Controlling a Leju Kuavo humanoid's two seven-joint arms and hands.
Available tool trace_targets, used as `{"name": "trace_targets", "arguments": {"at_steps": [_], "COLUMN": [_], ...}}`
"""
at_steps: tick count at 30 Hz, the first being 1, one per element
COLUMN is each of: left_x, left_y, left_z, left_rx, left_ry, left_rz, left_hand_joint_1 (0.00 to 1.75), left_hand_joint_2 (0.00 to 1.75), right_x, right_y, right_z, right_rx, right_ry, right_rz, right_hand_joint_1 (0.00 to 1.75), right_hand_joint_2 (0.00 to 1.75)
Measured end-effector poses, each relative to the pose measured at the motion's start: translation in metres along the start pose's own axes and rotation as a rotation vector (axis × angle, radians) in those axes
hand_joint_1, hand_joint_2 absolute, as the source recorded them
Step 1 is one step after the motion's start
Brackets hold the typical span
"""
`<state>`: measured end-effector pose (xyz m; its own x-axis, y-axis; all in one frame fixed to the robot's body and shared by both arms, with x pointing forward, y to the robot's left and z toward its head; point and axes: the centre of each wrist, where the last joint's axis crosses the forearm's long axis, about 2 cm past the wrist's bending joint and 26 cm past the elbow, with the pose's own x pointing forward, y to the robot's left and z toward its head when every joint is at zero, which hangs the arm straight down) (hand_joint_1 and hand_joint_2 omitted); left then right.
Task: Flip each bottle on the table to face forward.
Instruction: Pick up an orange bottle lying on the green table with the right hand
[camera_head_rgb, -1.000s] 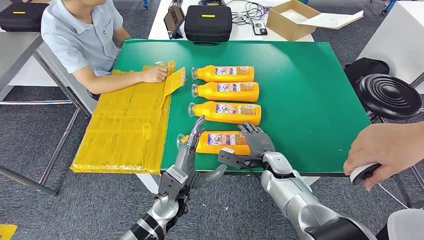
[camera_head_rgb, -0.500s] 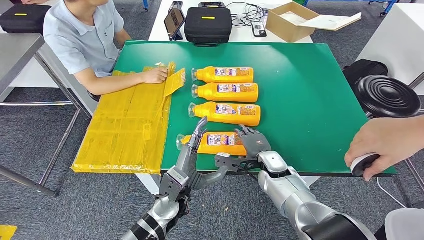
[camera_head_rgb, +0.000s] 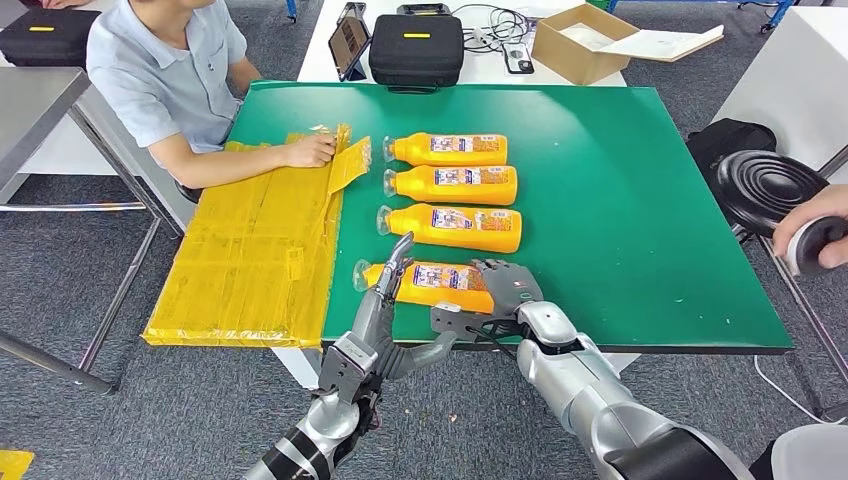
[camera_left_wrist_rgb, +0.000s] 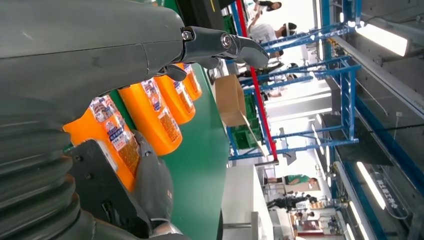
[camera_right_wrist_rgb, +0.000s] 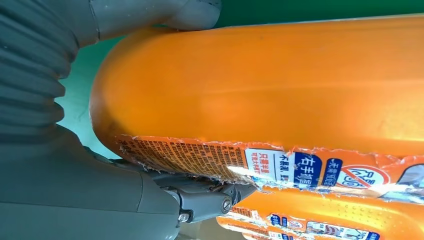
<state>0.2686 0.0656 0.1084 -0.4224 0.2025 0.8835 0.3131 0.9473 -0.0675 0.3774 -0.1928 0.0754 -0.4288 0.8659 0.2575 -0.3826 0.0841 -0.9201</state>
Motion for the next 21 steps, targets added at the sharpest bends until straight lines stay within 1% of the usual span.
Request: {"name": "trace_targets", "arguments": {"at_steps": [7,10,12,15,18,21], "left_x": [0.0,0.0,0.002,0.006,0.016,0.028], "left_y": [0.001,0.002,0.005,0.013,0.022,0.032], "left_z": [0.001,0.002,0.004,0.009,0.016,0.022], "left_rx": [0.013,0.043,0.096,0.199,0.293,0.367], "left_ry": [0.003,0.005,0.004,-0.001,-0.024,-0.061], "left_rz": [-0.001,0.002,0.009,0.036,0.07,0.088], "left_hand_joint_1": [0.0,0.0,0.0,0.0,0.0,0.0], "left_hand_joint_2": [1.75,1.75,1.75,1.75,1.75,1.75], "right_x": [-0.008,-0.01,-0.012,-0.014,-0.013,-0.007], "right_y": [0.005,0.012,0.022,0.044,0.062,0.074], "right_z": [0.005,0.009,0.015,0.027,0.04,0.05], "right_rx": [-0.047,-0.103,-0.188,-0.345,-0.503,-0.63], "right_ry": [-0.015,-0.038,-0.066,-0.089,-0.065,-0.016], "right_rz": [-0.086,-0.163,-0.254,-0.393,-0.518,-0.636], "right_hand_joint_1": [1.75,1.75,1.75,1.75,1.75,1.75], "right_hand_joint_2": [1.75,1.75,1.75,1.75,1.75,1.75]}}
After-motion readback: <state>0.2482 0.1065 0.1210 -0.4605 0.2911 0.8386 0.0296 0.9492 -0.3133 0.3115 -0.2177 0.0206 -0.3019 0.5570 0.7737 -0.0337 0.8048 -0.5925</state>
